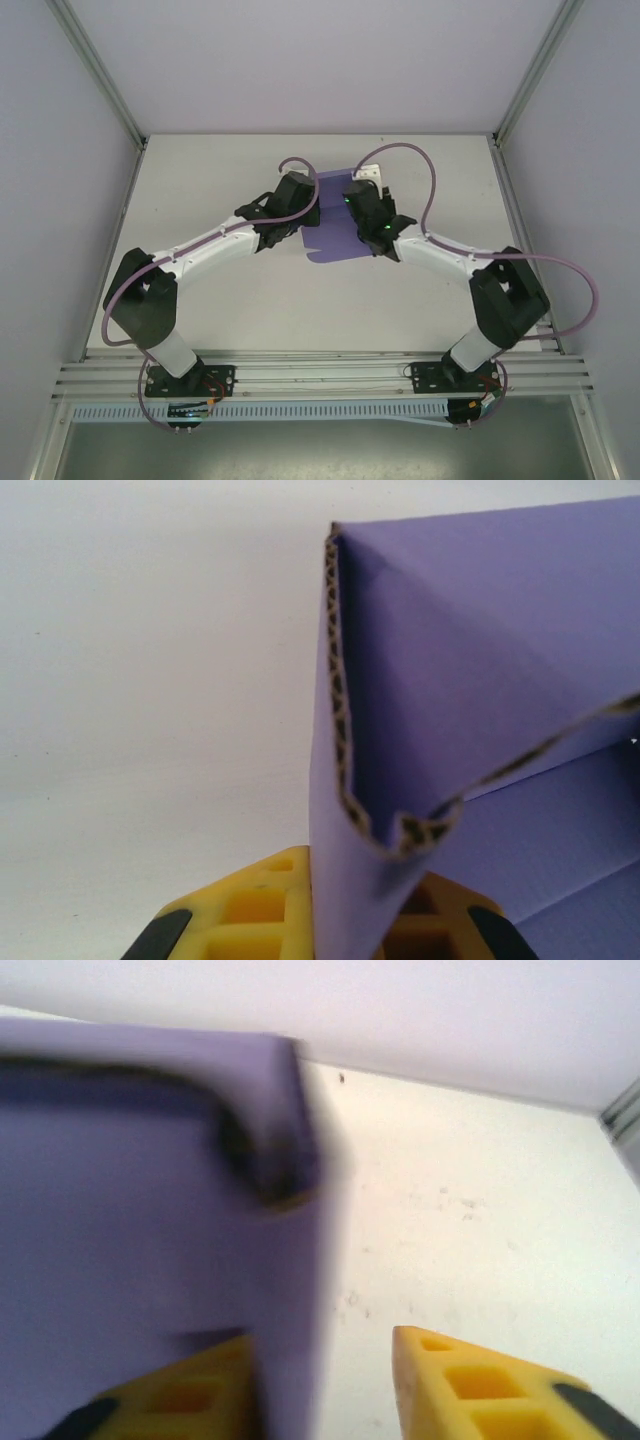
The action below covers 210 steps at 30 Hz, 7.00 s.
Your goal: Assemble paper box
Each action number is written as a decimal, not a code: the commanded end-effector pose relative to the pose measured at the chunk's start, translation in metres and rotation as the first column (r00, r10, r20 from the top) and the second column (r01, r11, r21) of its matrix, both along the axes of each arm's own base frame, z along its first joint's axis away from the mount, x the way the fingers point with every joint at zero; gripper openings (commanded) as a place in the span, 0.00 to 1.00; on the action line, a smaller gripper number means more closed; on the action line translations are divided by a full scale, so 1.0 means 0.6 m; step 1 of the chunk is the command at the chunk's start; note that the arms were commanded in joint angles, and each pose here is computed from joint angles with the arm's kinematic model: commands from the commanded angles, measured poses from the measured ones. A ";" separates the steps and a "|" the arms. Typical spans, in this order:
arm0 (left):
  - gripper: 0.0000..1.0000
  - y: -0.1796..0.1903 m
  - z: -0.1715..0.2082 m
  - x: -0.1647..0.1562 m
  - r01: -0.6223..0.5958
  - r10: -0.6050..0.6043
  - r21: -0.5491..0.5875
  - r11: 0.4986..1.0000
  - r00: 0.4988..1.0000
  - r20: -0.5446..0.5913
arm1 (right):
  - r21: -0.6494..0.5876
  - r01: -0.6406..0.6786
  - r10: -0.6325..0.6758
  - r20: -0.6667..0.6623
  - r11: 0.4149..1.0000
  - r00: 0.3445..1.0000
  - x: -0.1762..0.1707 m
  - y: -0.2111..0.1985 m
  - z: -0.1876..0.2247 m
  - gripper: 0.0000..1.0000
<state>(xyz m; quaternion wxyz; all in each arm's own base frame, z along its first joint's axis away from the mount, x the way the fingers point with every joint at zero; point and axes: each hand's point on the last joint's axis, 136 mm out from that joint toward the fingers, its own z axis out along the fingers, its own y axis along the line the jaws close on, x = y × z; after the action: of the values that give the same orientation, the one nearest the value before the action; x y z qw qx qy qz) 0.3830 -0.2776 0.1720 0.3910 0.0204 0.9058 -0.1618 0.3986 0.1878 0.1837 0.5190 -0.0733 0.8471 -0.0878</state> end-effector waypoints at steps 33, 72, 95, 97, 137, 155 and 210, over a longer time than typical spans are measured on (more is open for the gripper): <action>0.00 0.015 0.019 0.002 -0.021 0.021 -0.024 0.999 1.000 0.004 | 0.366 -0.432 0.461 0.008 0.824 0.887 -0.030 0.046 0.091 0.63; 0.00 0.034 0.040 0.015 -0.139 0.138 0.069 0.988 0.990 0.019 | -0.581 -0.049 -0.042 -0.142 0.812 0.989 0.010 -0.085 -0.006 0.00; 0.00 0.018 0.018 -0.005 -0.135 0.137 0.045 0.990 0.990 -0.032 | 0.148 0.451 -0.467 0.090 0.880 0.880 0.033 -0.144 0.079 0.00; 0.00 0.016 0.022 -0.004 -0.130 0.132 0.042 0.991 0.991 -0.028 | 0.128 0.399 -0.413 0.111 0.908 0.904 0.037 -0.130 0.087 0.02; 0.00 -0.071 -0.062 -0.131 0.781 -0.769 0.212 0.587 0.620 -0.154 | 0.396 -0.035 0.014 0.056 0.918 0.998 -0.180 -0.185 0.120 0.99; 0.18 0.006 -0.198 -0.055 0.895 -0.568 0.415 0.163 0.429 -0.702 | 0.249 0.125 -0.085 -0.165 0.961 0.983 -0.193 -0.240 0.011 0.99; 0.98 0.287 -0.007 -0.097 -0.151 0.164 0.101 0.983 0.978 -0.132 | 0.262 -0.954 0.794 -0.606 0.147 -0.044 -0.022 0.227 -0.232 0.11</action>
<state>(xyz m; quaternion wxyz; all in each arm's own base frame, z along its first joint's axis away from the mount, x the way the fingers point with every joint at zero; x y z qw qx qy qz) 0.3250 -0.1091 0.1619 0.3278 -0.0253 0.9403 -0.0884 0.3778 0.3195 0.0378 0.0945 -0.7199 0.6546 0.2105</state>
